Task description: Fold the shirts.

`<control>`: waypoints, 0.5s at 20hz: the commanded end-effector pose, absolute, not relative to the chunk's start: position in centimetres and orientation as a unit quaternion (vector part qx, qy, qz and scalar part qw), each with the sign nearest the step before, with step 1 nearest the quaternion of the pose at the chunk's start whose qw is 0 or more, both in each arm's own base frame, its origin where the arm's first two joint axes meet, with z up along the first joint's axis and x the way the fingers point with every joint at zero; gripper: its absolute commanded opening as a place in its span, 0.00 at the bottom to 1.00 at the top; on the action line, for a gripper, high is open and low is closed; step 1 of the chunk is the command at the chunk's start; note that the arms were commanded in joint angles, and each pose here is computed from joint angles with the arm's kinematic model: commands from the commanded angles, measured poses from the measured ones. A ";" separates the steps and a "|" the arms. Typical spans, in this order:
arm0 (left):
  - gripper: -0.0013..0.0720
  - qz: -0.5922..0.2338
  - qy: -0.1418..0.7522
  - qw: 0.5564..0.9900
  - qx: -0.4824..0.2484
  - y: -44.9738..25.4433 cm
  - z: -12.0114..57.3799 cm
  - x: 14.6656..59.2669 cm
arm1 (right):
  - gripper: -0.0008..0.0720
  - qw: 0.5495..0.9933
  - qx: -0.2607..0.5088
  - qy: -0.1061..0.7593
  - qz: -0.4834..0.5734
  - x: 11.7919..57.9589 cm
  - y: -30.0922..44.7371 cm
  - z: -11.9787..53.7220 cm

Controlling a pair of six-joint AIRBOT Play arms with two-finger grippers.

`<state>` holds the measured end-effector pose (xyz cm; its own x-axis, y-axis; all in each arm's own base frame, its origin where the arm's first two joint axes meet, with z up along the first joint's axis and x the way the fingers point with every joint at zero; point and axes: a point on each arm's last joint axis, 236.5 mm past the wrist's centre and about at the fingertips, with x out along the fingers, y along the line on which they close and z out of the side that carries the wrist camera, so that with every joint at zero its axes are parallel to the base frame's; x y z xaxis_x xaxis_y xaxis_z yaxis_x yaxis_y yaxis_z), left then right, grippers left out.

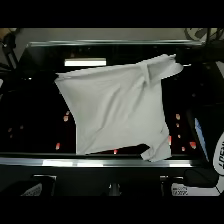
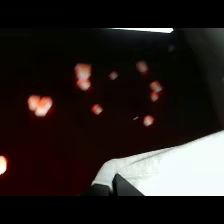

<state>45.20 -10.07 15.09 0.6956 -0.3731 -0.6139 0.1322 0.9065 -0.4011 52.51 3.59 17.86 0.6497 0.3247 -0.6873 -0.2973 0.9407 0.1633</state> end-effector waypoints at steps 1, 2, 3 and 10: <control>0.06 -0.080 0.442 0.860 -0.241 -8.7 6.0 47.6 | 0.04 0.843 0.153 0.450 0.251 54.5 8.8 9.4; 0.06 -0.087 0.465 0.845 -0.249 -9.7 4.1 47.5 | 0.04 0.827 0.157 0.473 0.260 54.2 9.7 7.5; 0.06 -0.095 0.486 0.830 -0.255 -10.9 2.5 47.2 | 0.04 0.813 0.149 0.496 0.266 53.7 10.6 5.6; 0.92 -0.124 0.613 0.755 -0.197 -10.7 -1.3 42.2 | 0.94 0.776 0.025 0.545 0.317 50.3 8.9 3.2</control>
